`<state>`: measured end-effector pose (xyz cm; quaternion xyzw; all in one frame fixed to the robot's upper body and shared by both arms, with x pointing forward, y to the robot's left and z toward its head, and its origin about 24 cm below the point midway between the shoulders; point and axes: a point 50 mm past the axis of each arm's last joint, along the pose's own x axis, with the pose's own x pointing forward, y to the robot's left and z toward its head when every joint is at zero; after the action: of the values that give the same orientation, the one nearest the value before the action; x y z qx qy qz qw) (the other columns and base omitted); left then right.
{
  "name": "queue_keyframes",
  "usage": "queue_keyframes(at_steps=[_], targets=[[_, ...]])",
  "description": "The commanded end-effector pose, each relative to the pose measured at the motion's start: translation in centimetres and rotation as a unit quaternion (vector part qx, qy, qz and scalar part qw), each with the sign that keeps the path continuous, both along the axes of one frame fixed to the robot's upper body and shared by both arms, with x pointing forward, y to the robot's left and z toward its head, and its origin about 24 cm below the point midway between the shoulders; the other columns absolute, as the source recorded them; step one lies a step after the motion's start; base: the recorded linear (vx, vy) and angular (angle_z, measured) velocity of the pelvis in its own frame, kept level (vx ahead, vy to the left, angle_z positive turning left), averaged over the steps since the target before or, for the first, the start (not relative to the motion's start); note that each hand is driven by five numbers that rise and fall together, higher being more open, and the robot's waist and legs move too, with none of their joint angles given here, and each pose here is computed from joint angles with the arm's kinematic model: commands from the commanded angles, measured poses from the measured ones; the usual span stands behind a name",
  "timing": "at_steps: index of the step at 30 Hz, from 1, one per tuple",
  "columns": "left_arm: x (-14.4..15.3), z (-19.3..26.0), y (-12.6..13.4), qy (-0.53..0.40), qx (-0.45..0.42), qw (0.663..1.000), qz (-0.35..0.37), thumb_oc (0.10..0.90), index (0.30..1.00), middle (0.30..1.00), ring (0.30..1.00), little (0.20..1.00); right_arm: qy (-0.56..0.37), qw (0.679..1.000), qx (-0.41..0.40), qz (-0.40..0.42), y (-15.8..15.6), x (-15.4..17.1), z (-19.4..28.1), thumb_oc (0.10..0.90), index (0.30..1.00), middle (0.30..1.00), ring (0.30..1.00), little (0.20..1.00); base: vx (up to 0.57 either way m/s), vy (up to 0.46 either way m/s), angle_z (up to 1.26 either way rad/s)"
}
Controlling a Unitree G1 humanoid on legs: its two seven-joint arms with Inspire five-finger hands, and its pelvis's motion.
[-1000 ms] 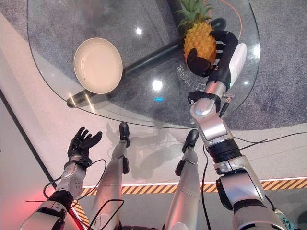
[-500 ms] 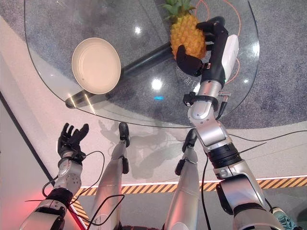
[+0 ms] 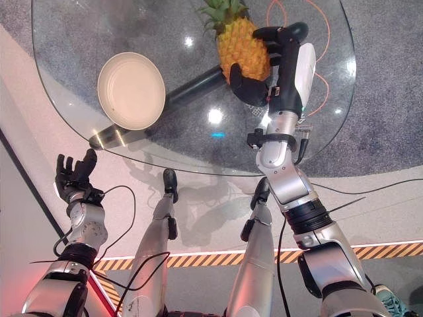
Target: Pick up the fruit to the plate
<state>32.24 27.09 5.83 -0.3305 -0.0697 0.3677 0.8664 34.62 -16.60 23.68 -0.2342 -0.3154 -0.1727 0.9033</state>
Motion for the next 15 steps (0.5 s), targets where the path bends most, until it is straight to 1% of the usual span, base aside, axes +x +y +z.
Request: queue_keyframes(at_steps=[1,9,15], targets=[[-1.1,4.8,4.8,-0.083,0.050,0.990,0.101,0.800,0.900,0.900,0.900,0.900,-0.172,0.982,-0.038,0.070,2.1,-3.3,5.5,0.100,0.300,0.300,0.300,0.200,0.00,0.000,0.00],[-1.0,7.8,4.0,-0.139,0.076,0.980,0.121,0.800,0.900,0.900,0.900,0.900,-0.156,0.984,-0.035,0.079,2.1,-3.3,4.0,0.100,0.300,0.300,0.300,0.200,-0.01,-0.038,0.00],[-1.2,9.6,3.7,-0.180,0.097,0.972,0.119,0.800,0.900,0.900,0.900,0.900,-0.149,0.984,-0.033,0.092,2.2,-3.4,3.6,0.100,0.300,0.300,0.300,0.200,-0.01,-0.024,0.00]])
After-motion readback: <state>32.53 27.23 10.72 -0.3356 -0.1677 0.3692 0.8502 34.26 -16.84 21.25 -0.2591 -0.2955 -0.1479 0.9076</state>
